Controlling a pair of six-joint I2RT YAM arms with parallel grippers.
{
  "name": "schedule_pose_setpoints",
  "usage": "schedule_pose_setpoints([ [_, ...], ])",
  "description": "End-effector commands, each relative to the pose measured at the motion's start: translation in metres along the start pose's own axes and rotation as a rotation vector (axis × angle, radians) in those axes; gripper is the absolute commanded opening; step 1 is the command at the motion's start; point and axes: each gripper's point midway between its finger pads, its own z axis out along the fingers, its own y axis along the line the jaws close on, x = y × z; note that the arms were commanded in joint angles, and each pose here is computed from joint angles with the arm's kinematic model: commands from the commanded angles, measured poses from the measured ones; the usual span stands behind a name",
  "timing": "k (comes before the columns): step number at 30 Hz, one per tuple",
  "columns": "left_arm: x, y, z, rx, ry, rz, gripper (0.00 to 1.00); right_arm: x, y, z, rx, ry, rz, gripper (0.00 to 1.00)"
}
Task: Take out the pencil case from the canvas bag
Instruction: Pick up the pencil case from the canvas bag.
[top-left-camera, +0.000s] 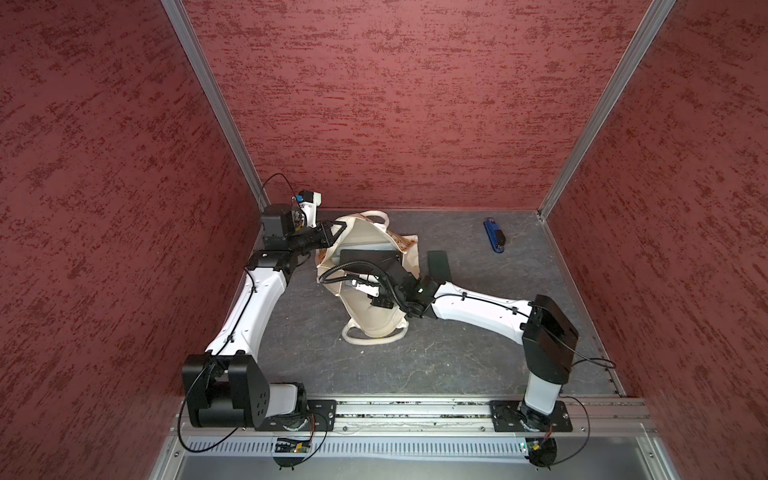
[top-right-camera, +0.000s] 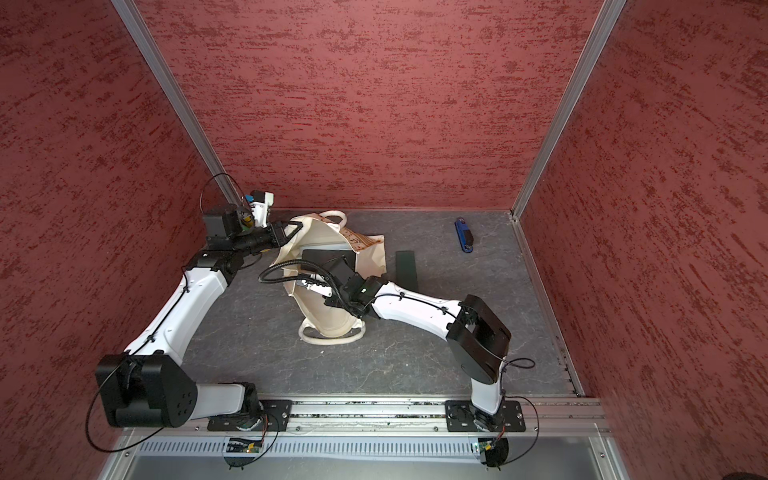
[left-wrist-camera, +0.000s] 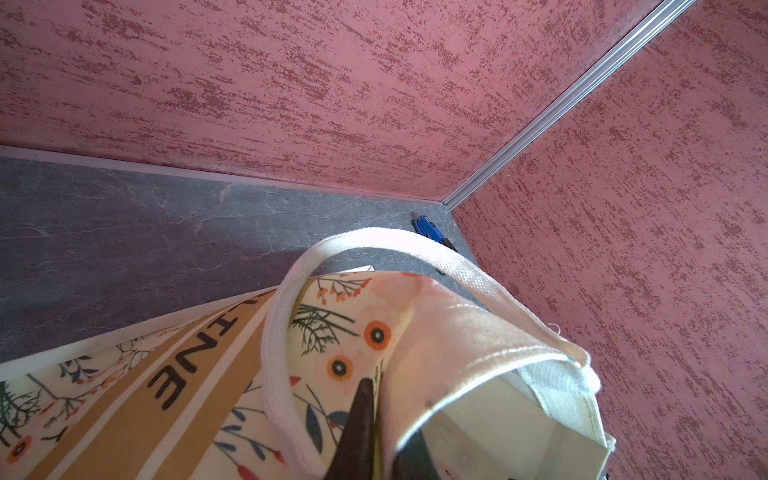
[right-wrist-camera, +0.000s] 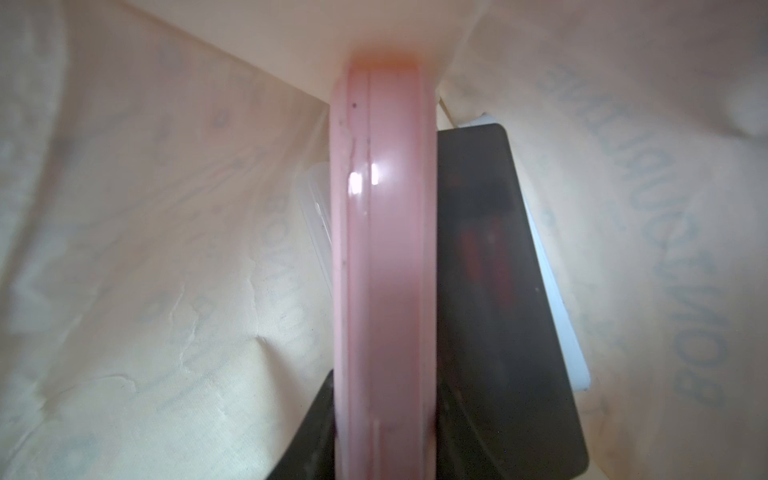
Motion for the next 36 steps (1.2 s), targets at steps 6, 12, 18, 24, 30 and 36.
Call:
schedule_pose_setpoints([
  [6,-0.011,-0.008,-0.007,0.018,-0.043,0.009,0.03,0.024,0.018,0.045,-0.059,0.058,0.070,0.05],
  [12,-0.011,-0.010,-0.008,0.025,-0.044,0.011,0.03,0.036,0.024,0.061,-0.062,0.091,0.069,0.24],
  [18,-0.011,-0.009,-0.007,0.023,-0.041,0.009,0.03,0.042,0.030,0.070,-0.086,0.109,0.066,0.32],
  [24,-0.012,-0.008,-0.008,0.021,-0.042,0.006,0.03,0.048,0.034,0.077,-0.092,0.136,0.055,0.41],
  [30,-0.014,-0.006,-0.010,0.016,-0.049,0.000,0.03,0.040,0.027,0.074,-0.078,0.119,0.046,0.35],
  [36,-0.016,-0.002,-0.011,0.013,-0.054,-0.010,0.03,0.013,0.009,0.054,-0.041,0.033,0.052,0.23],
])
